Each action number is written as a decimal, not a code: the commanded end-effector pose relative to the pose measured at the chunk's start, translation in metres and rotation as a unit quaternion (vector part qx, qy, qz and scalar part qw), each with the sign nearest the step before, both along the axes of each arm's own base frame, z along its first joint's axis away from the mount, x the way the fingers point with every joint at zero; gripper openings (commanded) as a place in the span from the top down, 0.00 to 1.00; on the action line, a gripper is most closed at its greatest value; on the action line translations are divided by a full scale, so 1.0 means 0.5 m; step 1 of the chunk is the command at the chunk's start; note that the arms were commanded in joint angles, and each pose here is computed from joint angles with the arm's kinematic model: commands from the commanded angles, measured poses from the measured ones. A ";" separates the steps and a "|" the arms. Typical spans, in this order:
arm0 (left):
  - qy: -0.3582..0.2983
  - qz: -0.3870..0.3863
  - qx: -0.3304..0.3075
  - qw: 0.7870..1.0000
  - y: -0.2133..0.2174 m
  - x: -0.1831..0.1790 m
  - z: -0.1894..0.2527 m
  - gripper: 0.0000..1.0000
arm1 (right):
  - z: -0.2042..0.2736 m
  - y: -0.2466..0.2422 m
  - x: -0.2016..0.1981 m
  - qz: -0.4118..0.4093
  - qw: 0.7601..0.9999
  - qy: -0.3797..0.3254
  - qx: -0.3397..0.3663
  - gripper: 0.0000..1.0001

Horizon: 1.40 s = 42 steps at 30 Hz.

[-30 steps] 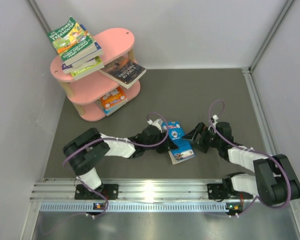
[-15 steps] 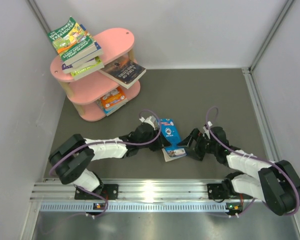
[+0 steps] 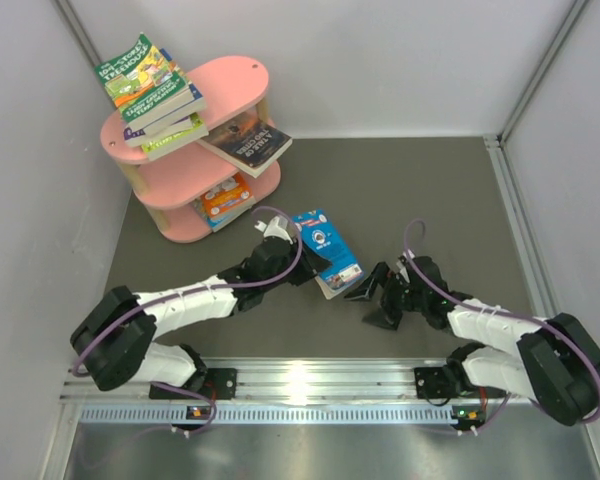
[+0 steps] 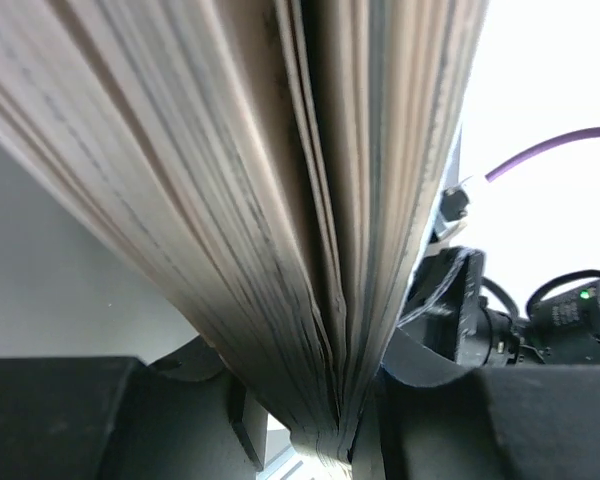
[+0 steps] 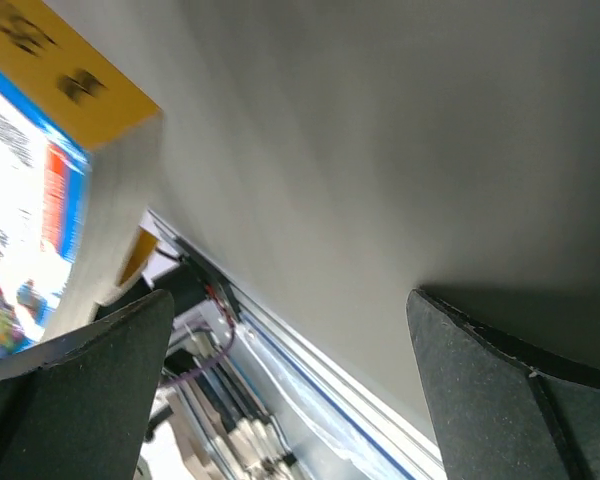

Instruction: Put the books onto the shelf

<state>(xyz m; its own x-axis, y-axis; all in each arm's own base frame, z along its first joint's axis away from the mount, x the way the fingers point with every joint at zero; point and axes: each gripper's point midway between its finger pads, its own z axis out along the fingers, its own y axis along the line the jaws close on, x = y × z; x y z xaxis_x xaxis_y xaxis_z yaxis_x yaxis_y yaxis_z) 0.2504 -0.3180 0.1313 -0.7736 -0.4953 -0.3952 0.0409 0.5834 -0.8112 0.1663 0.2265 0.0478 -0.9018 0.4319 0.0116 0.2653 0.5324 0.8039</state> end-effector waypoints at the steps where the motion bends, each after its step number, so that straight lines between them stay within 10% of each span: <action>1: -0.016 0.002 -0.049 0.999 -0.020 0.009 0.039 1.00 | 0.033 0.021 0.038 -0.037 0.999 -0.021 0.031 0.00; 11: -0.014 0.010 -0.050 0.999 -0.019 0.013 0.031 1.00 | 0.178 0.028 0.074 -0.075 0.983 -0.127 0.111 0.00; 27: 0.009 -0.003 -0.154 0.988 -0.066 0.015 0.069 1.00 | 0.109 0.044 0.114 -0.116 0.985 -0.079 0.098 0.00; 42: 0.073 -0.021 -0.220 0.973 -0.079 -0.015 0.058 1.00 | 0.148 0.036 0.184 -0.150 0.978 -0.111 0.092 0.74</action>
<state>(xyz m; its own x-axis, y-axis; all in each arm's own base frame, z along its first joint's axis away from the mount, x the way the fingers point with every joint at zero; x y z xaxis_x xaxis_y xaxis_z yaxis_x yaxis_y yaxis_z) 0.2545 -0.3305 0.1049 -0.7774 -0.6186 -0.1140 -0.1769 0.3888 -0.9042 0.2401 0.2409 0.0909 -0.7389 0.6738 0.0016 0.2846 0.3099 0.9072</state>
